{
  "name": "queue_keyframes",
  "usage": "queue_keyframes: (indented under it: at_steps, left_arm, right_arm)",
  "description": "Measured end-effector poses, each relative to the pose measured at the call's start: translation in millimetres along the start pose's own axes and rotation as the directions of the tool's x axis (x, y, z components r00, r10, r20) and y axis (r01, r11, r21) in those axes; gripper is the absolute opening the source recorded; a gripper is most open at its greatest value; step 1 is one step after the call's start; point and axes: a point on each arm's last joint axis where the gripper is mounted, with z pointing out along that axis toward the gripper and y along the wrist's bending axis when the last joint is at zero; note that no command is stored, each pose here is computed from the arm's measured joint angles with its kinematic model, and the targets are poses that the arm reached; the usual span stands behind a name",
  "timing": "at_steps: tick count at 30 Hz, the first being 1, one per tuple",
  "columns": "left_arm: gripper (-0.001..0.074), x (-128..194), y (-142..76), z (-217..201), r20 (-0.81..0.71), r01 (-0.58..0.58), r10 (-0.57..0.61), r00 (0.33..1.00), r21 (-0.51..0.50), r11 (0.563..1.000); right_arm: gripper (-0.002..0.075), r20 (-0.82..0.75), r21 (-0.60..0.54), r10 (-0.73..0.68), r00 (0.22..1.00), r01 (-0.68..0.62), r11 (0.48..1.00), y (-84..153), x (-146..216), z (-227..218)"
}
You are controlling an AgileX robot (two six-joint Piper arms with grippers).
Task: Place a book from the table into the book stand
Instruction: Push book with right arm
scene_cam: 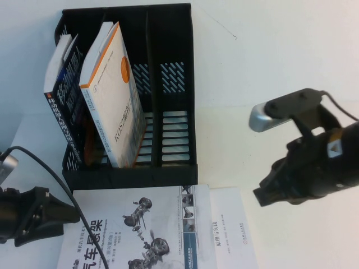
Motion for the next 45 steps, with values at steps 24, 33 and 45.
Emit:
queue_keyframes:
  at_steps: [24,33,45]
  left_arm:
    - [0.0524,-23.3,47.0,17.0,-0.054,0.112,-0.115,0.992,-0.043,0.993]
    - [0.0524,-23.5,61.7,33.5,-0.104,0.166,-0.163,0.981,0.013,0.986]
    - [0.0495,-22.2,70.4,46.1,-0.161,0.224,-0.207,0.965,0.096,0.970]
  right_arm:
    - [0.0008,0.122,-0.021,0.111,0.986,-0.109,0.994,-3.1,97.1,-71.1]
    - [0.0008,0.125,-0.023,0.114,0.986,-0.112,0.993,-3.1,98.7,-72.3]
    - [0.0008,0.165,-0.028,0.114,0.980,-0.111,0.993,-3.1,95.0,-72.9]
